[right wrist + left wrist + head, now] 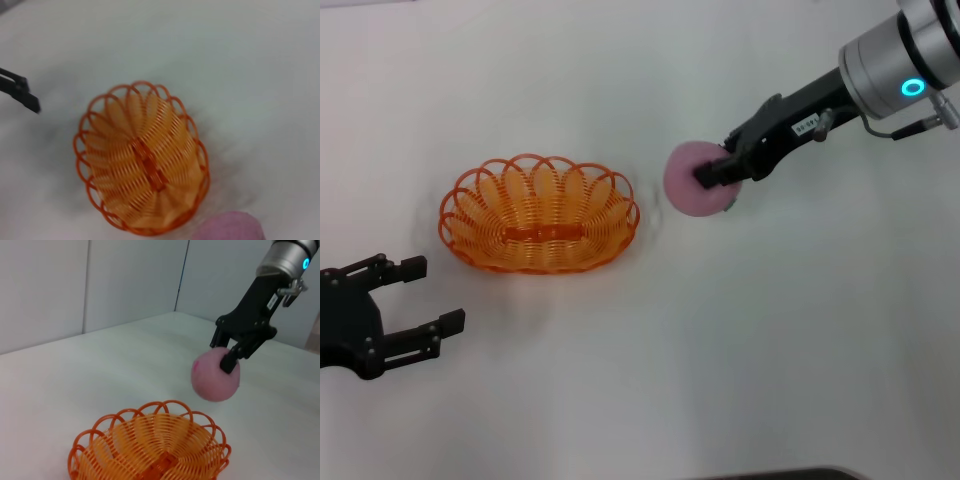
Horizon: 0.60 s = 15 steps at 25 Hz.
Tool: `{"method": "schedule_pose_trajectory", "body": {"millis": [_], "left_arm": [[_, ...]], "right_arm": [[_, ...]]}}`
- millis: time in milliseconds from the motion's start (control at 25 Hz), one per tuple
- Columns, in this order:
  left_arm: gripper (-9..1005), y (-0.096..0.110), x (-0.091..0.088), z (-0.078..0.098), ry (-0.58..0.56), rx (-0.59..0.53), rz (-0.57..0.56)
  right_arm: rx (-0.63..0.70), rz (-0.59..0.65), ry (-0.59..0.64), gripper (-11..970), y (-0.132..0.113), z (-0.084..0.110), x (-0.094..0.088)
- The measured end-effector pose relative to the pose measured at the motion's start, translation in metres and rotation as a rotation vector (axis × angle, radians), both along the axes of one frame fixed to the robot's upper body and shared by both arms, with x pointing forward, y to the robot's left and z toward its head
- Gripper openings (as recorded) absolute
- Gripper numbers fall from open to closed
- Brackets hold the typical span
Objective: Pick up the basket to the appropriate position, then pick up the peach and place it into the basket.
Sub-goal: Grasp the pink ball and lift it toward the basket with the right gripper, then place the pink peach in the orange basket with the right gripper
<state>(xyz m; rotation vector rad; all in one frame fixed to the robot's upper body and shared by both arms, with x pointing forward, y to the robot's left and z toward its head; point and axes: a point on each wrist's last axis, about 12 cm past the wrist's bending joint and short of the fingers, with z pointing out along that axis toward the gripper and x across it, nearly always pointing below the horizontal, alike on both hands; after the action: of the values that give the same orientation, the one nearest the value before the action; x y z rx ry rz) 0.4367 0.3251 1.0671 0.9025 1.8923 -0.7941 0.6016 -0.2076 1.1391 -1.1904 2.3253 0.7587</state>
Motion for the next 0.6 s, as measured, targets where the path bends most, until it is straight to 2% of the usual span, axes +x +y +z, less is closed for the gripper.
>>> {"method": "schedule_pose_trajectory", "body": {"millis": [360, 600], "left_arm": [[799, 0.000, -0.001, -0.002, 0.012, 0.009, -0.004], [800, -0.001, -0.001, -0.004, 0.021, 0.001, -0.007]], "right_arm": [[0.150, 0.077, -0.030, 289, 0.016, 0.018, -0.003], [0.179, 0.119, -0.032, 322, 0.034, 0.013, -0.002]]}}
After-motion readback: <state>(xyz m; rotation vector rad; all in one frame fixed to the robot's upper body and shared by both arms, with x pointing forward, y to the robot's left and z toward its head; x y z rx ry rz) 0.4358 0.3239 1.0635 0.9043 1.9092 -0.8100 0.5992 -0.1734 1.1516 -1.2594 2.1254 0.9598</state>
